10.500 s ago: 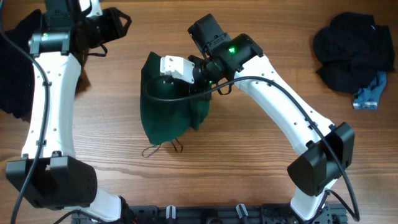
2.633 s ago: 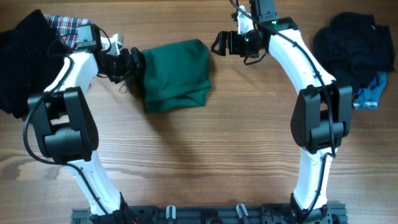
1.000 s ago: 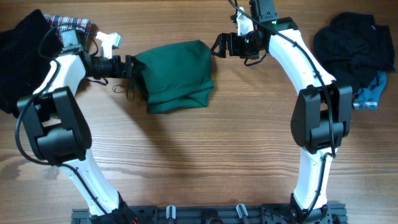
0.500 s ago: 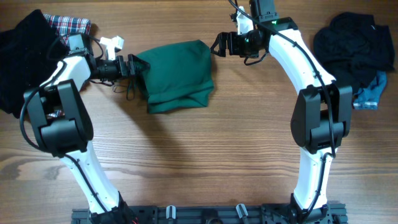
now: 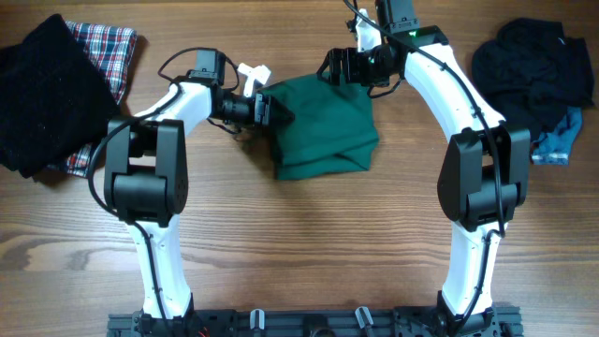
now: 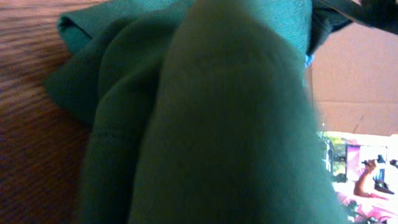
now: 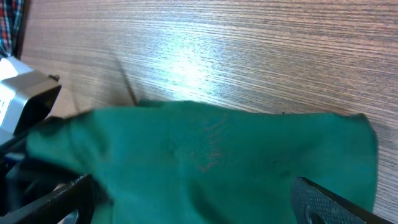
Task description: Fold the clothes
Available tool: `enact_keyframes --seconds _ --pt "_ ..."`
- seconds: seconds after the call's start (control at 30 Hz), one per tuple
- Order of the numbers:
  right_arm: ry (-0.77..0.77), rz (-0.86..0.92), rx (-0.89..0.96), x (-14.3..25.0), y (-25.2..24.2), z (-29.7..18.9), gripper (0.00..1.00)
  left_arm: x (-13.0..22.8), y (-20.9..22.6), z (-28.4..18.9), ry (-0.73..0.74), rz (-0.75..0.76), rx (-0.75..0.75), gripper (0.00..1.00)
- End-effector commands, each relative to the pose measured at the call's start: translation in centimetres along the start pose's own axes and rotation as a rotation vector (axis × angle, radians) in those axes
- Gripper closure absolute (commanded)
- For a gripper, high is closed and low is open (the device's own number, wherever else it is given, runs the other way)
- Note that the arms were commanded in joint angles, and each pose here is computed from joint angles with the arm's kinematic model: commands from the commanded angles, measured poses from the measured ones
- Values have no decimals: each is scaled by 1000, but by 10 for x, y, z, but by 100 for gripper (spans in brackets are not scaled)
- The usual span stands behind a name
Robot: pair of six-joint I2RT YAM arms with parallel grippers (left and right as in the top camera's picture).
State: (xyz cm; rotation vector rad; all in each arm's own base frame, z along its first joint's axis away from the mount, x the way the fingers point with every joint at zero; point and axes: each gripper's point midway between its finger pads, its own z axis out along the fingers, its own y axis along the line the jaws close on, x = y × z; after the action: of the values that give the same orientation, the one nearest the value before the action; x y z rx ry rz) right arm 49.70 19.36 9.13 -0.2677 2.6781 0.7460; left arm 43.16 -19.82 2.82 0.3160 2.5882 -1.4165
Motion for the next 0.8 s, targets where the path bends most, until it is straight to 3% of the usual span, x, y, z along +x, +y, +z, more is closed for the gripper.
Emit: enact_keyframes --seconds 0.0,0.1,0.27,0.43,0.77 --pt "-7 -35 -24 -1 6 -3 1 -9 23 -9 -52 -135 -42 96" --pt "-29 -32 -27 -8 3 -9 1 -16 23 -13 -79 -152 -25 96" --pt "-129 -21 -130 -34 5 -59 1 -38 11 -28 -146 -157 60 96" --pt "-111 22 -134 -28 -6 -70 1 -76 -11 -82 -299 -143 83 96" --pt "-87 41 -102 -21 -12 -67 0 -111 -94 -180 -555 -11 -41 96"
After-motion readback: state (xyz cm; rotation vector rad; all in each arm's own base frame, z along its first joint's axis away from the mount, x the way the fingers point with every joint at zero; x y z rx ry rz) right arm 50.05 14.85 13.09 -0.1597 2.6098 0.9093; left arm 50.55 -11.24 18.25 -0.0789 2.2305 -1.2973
